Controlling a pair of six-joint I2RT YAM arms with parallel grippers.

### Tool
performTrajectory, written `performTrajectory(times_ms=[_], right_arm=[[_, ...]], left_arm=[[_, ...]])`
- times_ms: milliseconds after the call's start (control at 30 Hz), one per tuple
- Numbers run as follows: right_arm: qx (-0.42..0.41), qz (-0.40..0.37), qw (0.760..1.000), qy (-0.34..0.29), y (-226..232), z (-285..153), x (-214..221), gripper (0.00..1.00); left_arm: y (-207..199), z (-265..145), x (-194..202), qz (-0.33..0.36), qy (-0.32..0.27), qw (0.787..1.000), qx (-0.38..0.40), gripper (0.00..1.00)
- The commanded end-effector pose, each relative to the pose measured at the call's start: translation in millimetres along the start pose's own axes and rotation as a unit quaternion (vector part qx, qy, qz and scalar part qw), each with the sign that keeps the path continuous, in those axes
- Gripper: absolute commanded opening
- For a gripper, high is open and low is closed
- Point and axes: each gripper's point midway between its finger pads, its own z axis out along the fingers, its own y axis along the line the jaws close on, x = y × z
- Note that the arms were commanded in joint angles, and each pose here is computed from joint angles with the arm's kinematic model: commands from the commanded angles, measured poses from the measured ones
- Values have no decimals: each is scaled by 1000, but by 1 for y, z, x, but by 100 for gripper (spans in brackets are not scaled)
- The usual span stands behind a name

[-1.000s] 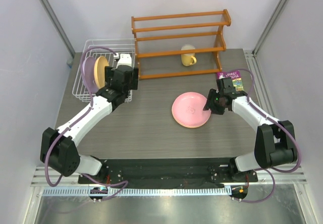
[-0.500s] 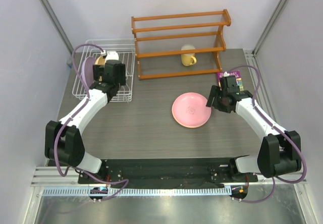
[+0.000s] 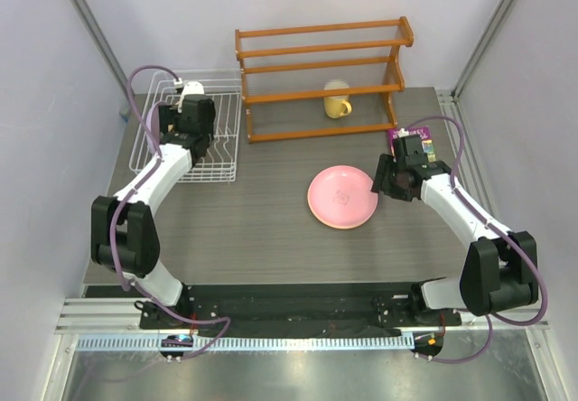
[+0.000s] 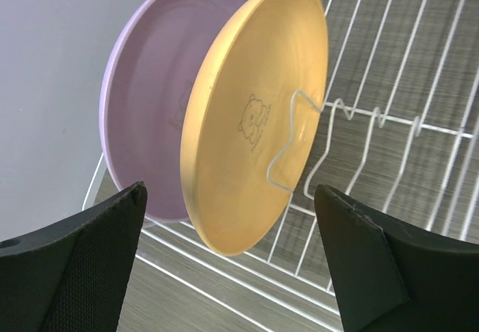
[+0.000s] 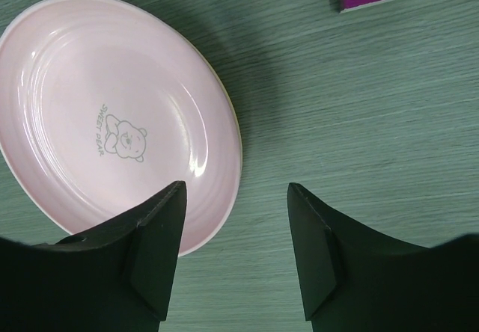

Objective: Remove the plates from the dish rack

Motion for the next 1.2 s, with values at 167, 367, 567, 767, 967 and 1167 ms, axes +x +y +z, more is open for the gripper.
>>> performTrajectory(times_ms=[167,367,567,767,967,1167], right_arm=[[-1,-11,1000,-16,2,-1,-12,60],[-1,-13,1000,-14,2,-1,-11,59],[0,-13,1000,-12,2,2,-10,58],[0,-11,1000,-6,1,6,-6,58],[-4,-9,1000,-3,3,9,-4,58],[-3,-8,1000,-4,2,9,-3,58]], left_arm=[[27,18,-13,-12,-15,998,-55,82],[32,24,-8,1,-6,998,-70,59],[29,27,-3,0,1,997,-71,11],[28,24,-10,-16,-4,998,-68,0],[34,9,-30,-3,-27,995,-95,0],[44,-13,-56,13,-60,991,-120,0]])
